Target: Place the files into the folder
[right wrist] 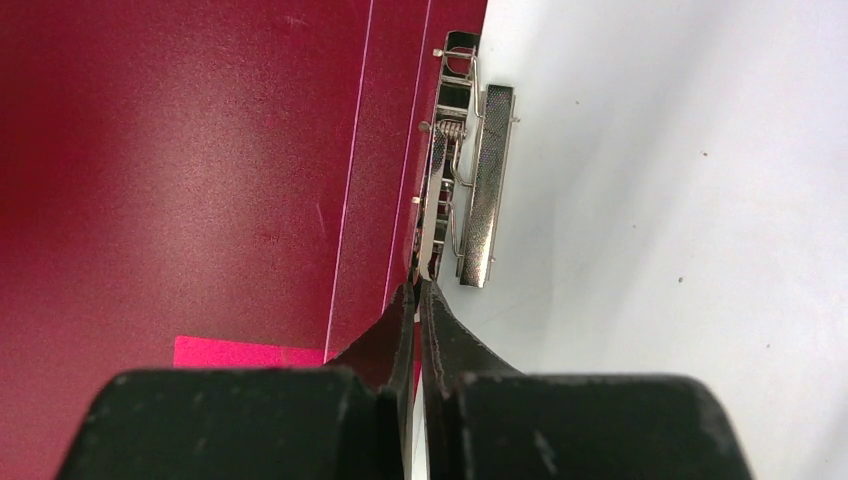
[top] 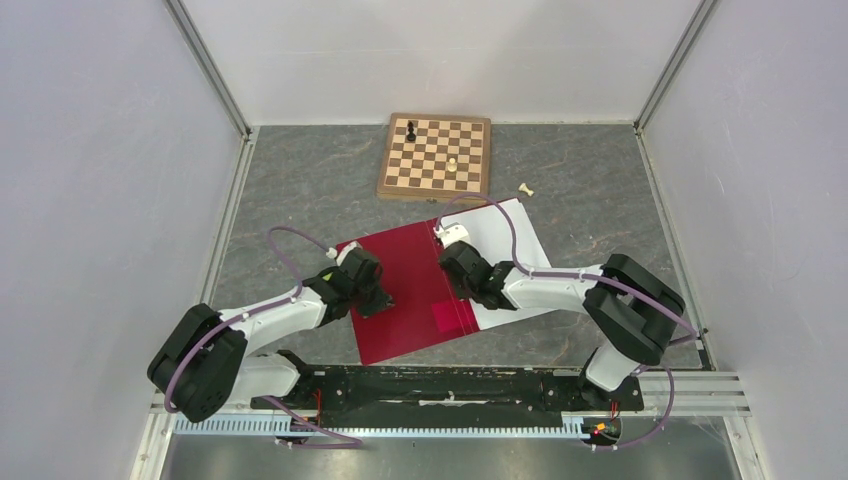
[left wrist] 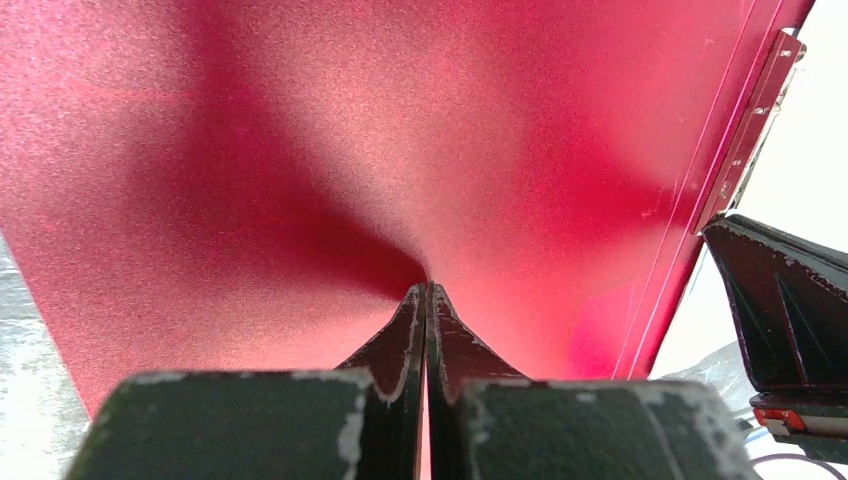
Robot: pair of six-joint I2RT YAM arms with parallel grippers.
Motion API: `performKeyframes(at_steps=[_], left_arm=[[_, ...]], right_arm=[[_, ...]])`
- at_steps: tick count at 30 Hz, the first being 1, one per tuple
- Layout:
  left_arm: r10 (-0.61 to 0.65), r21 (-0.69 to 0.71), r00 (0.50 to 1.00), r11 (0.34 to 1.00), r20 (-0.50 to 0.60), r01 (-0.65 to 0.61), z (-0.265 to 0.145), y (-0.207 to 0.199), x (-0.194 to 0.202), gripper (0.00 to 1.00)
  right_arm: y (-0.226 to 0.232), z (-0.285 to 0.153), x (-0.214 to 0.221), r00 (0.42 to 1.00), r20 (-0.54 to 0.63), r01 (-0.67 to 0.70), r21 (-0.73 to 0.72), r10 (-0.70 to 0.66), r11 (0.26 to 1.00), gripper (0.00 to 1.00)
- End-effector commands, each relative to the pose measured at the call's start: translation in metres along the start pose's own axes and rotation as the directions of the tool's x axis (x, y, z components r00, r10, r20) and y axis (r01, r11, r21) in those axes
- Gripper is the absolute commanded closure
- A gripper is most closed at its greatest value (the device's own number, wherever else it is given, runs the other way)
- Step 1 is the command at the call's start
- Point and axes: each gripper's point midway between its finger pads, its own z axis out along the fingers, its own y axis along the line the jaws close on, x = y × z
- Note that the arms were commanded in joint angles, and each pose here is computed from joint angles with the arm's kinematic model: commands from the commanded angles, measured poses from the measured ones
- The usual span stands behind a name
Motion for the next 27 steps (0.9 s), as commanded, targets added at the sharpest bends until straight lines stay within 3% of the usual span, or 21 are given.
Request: performKeyframes(at_steps=[1,13,27], left_arm=[[0.002,-0.186,0.998,0.982,-0.062,-0.013,0.004,0.055,0.027,0.98],[0.008,-0.181,0.998,0.983,-0.062,-0.019,0.005,0.053,0.029,0.98],[0.03,-0.14,0.997,0.989,-0.075,-0.04,0.001,0.043,0.036,0.98]], right_arm=[[-0.041,-0.01,0.146,0.87,-0.486,0.149,0.094,-0.085,0.984,1.0],[-0.041,-0.017,0.157,0.83,-0.545,0.196,0.094,-0.114,0.976,1.0],[-0.025,-0.028,0.168,0.775,-0.59,0.266,-0.016,-0.224,0.964,1.0]])
